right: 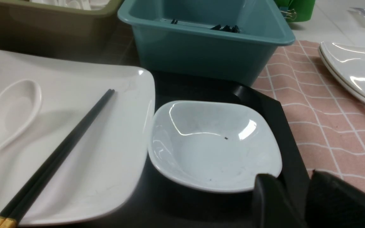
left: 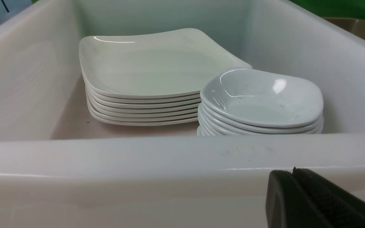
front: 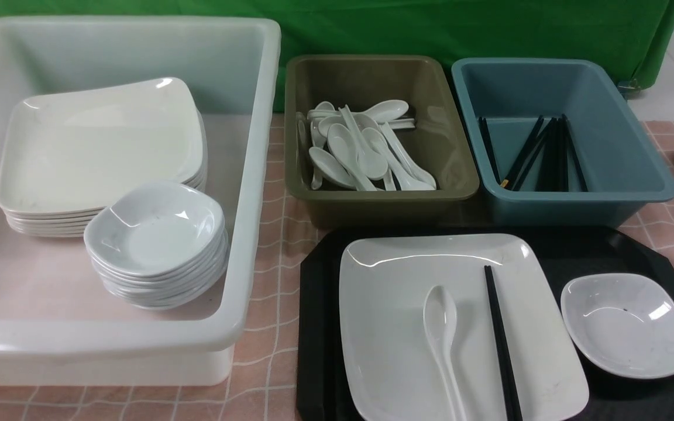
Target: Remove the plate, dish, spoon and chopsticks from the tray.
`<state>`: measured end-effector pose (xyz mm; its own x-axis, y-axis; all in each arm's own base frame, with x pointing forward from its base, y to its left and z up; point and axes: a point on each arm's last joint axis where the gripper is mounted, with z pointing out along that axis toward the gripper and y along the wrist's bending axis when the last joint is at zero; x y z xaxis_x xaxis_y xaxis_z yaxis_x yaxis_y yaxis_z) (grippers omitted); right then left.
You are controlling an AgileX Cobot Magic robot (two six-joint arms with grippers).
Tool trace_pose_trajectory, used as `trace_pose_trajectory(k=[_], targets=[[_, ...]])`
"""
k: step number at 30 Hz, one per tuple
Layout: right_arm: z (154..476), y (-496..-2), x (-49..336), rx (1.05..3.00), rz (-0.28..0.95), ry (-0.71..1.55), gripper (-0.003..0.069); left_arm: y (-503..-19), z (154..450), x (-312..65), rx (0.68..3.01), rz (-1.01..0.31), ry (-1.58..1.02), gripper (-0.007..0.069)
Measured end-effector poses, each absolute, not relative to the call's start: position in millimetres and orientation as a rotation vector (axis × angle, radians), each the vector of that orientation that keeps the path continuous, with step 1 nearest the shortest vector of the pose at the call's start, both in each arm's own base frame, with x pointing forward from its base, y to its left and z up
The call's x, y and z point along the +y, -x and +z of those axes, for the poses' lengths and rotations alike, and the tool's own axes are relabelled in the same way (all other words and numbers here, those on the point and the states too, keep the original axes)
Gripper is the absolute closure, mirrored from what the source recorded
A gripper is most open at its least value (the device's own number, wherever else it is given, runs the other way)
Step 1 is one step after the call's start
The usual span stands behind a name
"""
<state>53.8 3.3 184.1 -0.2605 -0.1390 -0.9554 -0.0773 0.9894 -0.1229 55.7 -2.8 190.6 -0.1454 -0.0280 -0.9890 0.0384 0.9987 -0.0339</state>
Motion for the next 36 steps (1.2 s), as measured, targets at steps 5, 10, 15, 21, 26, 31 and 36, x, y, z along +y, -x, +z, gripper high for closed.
trace_pose_trajectory(k=[5, 10, 15, 21, 26, 31, 36], targets=[[184.1, -53.8, 3.3, 1.836, -0.059, 0.158, 0.0418, -55.7, 190.6, -2.8, 1.716, -0.058, -0.008, 0.0620], [185.2, -54.1, 4.3, 1.827, 0.002, 0.096, 0.0418, -55.7, 190.6, -2.8, 1.716, -0.058, -0.008, 0.0620], [187.3, -54.8, 9.8, 1.774, 0.451, -0.357, 0.0418, -55.7, 190.6, -2.8, 1.716, -0.058, -0.008, 0.0620], [188.2, -54.9, 11.0, 1.724, 0.664, -0.599, 0.0418, -55.7, 190.6, -2.8, 1.716, -0.058, -0.008, 0.0620], [192.3, -55.9, 9.5, 1.660, 0.710, -0.652, 0.0435, -55.7, 190.6, -2.8, 1.716, -0.058, -0.008, 0.0620], [227.8, -51.7, 9.2, 1.576, 0.669, -0.538, 0.0538, -55.7, 190.6, -2.8, 1.716, -0.058, -0.008, 0.0620], [307.0, -54.1, 13.2, 1.637, 0.449, -0.233, 0.0627, -55.7, 190.6, -2.8, 1.716, -0.058, -0.008, 0.0620]])
